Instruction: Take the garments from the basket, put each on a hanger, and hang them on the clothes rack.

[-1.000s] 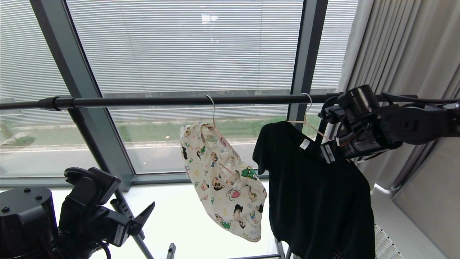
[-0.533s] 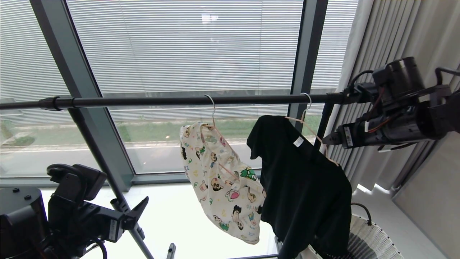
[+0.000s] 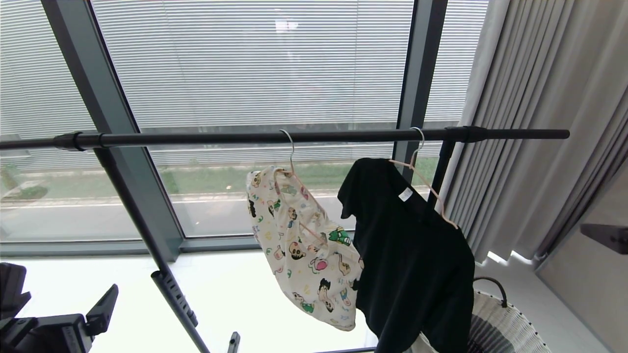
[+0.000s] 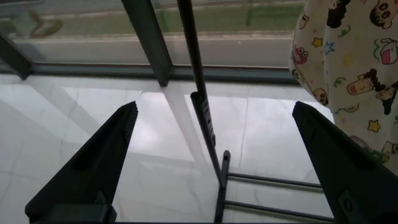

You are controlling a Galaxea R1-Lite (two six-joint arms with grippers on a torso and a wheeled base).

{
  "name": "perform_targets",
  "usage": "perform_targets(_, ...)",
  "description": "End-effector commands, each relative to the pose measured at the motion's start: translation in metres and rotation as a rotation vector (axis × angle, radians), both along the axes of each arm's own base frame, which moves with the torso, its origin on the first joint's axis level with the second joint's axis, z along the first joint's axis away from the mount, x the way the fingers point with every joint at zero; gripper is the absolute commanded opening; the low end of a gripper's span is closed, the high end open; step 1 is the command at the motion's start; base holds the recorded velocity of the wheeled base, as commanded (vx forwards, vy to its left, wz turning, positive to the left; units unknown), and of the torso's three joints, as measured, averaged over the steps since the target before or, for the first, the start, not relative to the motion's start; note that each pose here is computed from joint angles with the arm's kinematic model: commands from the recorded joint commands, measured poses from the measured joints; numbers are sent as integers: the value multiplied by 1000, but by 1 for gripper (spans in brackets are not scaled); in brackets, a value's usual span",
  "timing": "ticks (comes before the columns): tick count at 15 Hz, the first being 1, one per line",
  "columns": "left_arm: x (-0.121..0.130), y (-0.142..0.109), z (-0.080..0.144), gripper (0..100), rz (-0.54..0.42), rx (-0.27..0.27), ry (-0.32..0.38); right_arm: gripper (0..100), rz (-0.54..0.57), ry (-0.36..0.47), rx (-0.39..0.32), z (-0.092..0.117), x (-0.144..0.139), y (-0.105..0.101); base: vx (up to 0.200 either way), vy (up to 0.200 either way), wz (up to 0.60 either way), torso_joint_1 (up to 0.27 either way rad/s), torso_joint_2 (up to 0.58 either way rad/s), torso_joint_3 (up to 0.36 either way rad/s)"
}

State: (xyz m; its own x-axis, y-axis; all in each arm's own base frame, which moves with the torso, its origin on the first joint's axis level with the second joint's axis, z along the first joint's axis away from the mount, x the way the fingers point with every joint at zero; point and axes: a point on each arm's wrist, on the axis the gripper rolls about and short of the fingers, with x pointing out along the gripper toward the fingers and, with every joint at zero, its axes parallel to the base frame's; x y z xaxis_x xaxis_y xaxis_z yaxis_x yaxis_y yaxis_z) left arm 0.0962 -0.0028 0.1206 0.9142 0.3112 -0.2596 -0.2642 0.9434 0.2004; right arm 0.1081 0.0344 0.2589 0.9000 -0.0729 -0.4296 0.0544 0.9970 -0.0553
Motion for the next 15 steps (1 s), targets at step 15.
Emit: perform_targets(15,-124,13,-42,100,158,-52,-278,100,-382,-253,-213,-172,-133,-41,0,0,0,0,0,0)
